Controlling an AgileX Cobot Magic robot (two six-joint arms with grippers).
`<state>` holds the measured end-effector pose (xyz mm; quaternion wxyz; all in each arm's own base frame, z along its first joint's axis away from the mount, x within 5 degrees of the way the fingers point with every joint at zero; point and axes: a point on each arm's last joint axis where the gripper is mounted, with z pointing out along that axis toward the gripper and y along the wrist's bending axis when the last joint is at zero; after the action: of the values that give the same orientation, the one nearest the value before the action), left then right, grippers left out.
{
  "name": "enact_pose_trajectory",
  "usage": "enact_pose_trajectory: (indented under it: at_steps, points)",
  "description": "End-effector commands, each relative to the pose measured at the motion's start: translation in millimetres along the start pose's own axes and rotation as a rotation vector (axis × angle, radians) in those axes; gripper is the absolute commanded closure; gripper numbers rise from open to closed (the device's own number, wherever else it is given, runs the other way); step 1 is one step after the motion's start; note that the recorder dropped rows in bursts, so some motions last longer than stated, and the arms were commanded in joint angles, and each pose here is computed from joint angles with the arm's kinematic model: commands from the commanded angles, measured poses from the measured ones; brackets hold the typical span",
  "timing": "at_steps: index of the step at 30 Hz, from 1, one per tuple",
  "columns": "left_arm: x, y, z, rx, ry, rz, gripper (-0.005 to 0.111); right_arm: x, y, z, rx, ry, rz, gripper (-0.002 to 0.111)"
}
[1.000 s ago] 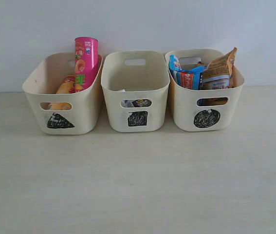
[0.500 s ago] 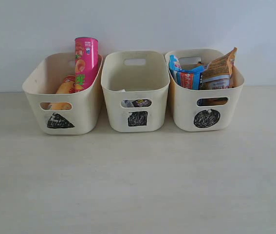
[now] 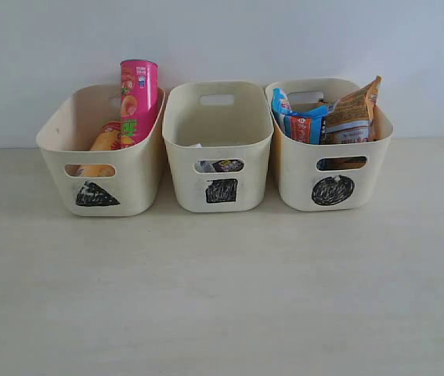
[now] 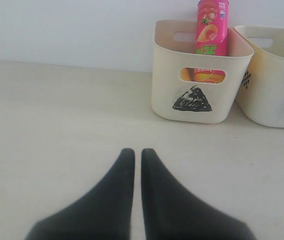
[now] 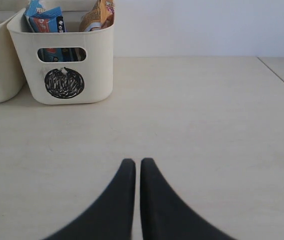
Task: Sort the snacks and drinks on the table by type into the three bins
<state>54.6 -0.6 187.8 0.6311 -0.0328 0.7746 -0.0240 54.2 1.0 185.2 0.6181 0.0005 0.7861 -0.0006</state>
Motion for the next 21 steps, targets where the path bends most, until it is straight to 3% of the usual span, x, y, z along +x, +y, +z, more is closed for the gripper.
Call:
enact_pose_trajectory:
  at_steps: [1,21]
  points:
    - [1.0,-0.1,0.2,0.001,0.001,-0.003,0.103,1.0,-0.3,0.1,0.006,-0.005,-0.004,0.107]
    - [1.0,-0.1,0.2,0.001,0.001,-0.003,0.103,1.5,-0.3,0.1,0.006,0.000,-0.004,0.107]
